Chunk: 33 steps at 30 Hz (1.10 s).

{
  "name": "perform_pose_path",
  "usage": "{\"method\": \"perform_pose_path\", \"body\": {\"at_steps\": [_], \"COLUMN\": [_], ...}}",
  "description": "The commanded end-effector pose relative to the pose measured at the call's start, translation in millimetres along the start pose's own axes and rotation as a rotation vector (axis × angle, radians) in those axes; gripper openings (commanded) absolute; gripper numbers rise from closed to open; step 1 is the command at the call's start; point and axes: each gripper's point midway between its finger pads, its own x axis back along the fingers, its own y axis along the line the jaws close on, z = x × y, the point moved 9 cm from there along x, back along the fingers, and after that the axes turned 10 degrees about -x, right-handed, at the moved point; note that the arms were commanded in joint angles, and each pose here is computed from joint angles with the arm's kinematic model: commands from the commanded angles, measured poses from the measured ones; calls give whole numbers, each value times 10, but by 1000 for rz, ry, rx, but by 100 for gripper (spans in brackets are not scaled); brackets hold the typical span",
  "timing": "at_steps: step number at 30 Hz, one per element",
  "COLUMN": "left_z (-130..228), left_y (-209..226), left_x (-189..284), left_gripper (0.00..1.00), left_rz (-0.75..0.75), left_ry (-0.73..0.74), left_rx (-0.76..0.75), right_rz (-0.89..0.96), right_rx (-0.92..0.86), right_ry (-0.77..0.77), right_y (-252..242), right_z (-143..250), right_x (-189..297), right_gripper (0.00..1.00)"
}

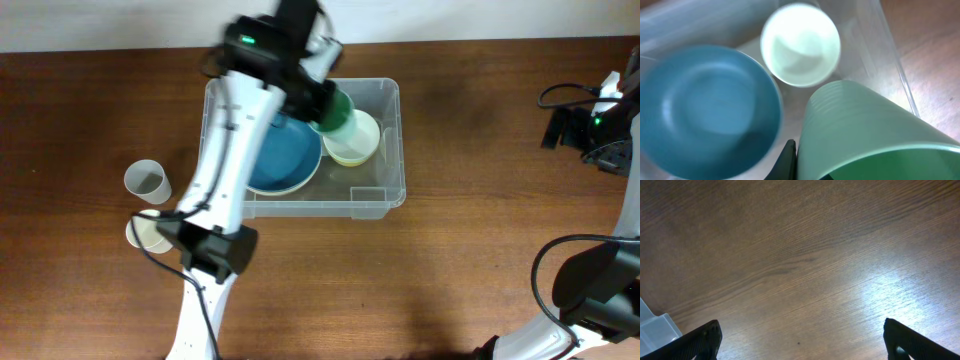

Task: Pack container
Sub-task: 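Carry the mint green cup into the bin's front right and release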

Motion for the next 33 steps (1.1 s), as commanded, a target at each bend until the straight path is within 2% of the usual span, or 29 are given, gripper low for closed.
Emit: {"method": "perform_pose_path", "body": {"at_steps": [1, 13, 31, 33], "left_z": [31, 152, 259, 260], "left_y": [-83, -138, -102, -102], "left_x": [-82, -901, -1316, -1320], "left_gripper": [1, 1, 1, 4], "left_rz": [-59, -36, -29, -29], "left_ry": [42, 194, 236, 237], "left_rx": [49, 48, 51, 51], "right_rz": [0, 0, 0, 0], "right_rx": [-11, -11, -11, -11], "right_ry": [7, 7, 7, 7], "right_y": [-9, -9, -9, -9], "right_z": [0, 0, 0, 0], "right_x": [-23, -23, -23, -23], "right_gripper": [99, 99, 99, 99]}}
